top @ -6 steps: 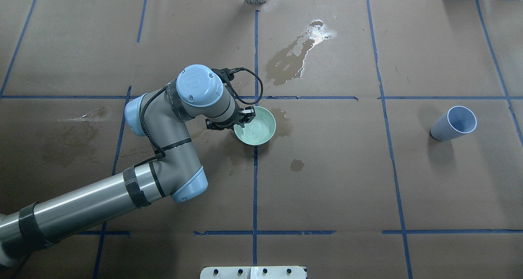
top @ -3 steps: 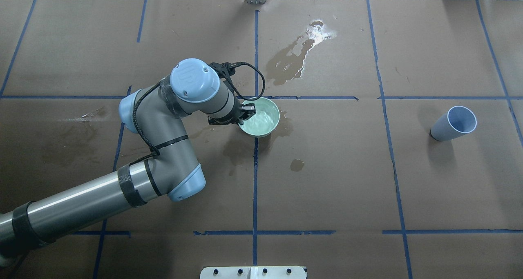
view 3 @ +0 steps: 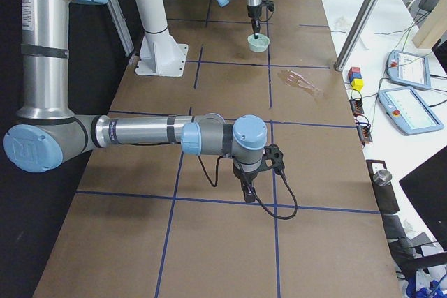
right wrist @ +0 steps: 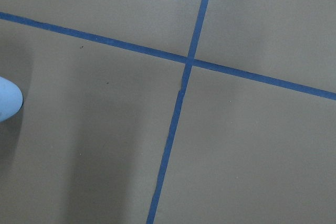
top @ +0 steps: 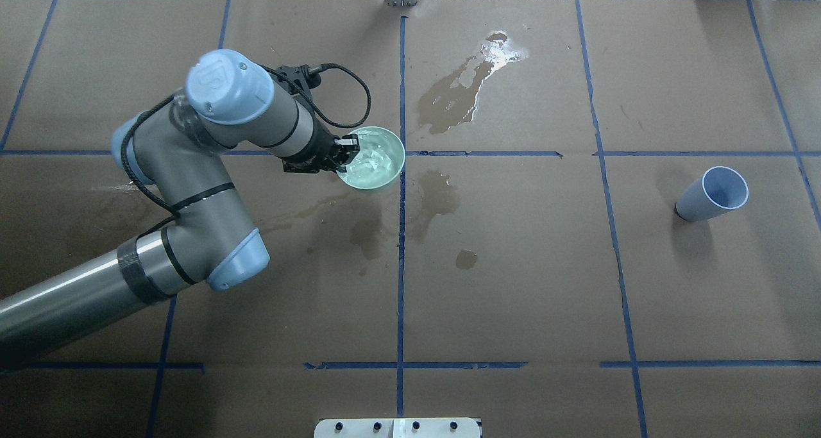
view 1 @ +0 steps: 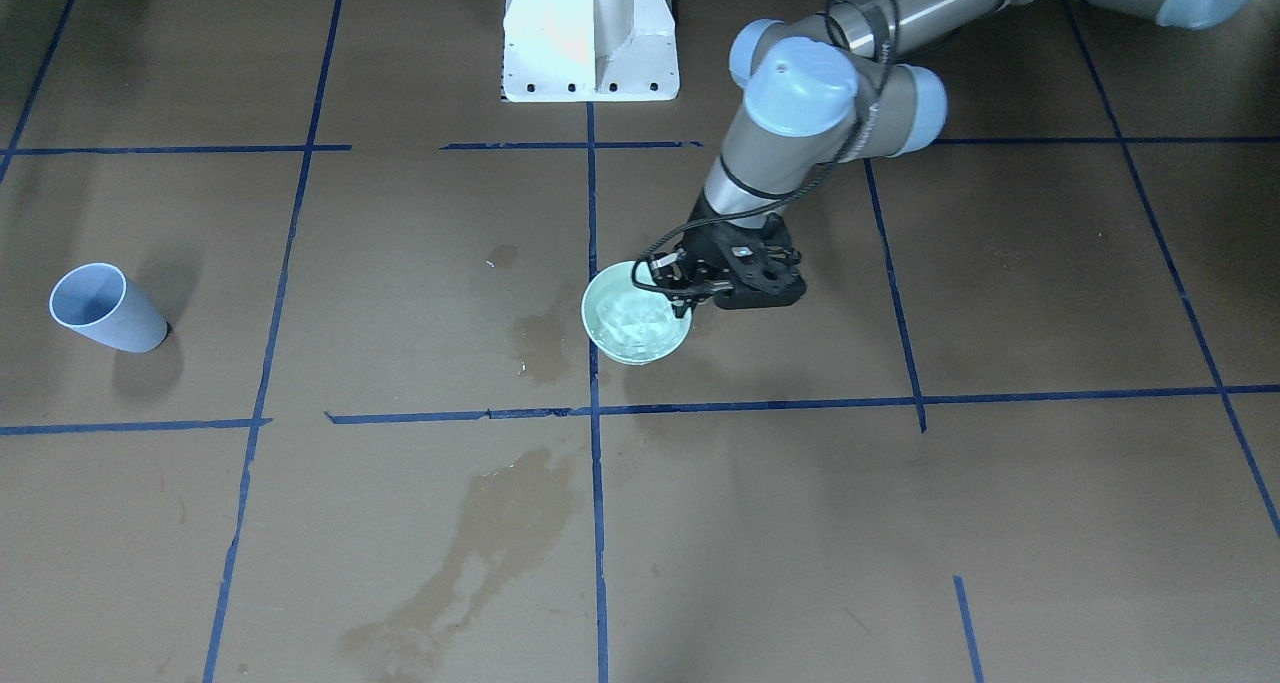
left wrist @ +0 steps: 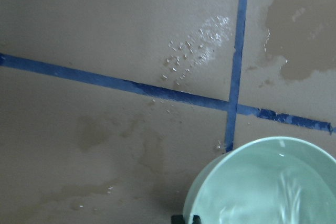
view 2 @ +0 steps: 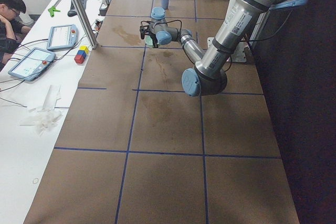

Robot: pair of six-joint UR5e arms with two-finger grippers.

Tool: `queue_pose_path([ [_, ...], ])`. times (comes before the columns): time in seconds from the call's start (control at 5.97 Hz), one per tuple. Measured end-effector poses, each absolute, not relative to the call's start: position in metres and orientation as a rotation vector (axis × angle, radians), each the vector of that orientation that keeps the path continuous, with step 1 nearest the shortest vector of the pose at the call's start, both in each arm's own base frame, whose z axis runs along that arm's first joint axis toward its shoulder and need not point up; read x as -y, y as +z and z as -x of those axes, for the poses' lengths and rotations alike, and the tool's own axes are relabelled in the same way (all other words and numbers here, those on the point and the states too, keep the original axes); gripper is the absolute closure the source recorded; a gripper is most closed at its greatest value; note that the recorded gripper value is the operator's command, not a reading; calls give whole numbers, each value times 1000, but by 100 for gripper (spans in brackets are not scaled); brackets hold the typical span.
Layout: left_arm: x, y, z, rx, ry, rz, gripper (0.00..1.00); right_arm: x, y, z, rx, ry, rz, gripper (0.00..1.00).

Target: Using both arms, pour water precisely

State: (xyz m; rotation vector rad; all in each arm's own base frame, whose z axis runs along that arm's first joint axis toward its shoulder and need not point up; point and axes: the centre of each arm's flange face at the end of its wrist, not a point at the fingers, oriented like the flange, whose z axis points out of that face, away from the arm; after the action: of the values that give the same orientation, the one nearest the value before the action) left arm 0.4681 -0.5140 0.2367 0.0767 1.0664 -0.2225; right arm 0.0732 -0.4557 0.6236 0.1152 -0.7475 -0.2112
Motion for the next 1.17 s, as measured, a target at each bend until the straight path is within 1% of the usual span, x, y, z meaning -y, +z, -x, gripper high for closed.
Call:
queue_pose_path([
  [0.33,544,295,-375,-1043,-165,-105,100,456,624,-72,748,-214,-114,0],
  [0.67,572,380,-256,-1005,-78,-127,100,458,623,-65,748,-230,-110,0],
  [1.0,565,463,-153,-995,7,-141,100,460,626,-56,715,-259,-98,0],
  [1.17,552,496,-125,-992,42,-143,100,460,627,-54,707,-266,-95,0],
])
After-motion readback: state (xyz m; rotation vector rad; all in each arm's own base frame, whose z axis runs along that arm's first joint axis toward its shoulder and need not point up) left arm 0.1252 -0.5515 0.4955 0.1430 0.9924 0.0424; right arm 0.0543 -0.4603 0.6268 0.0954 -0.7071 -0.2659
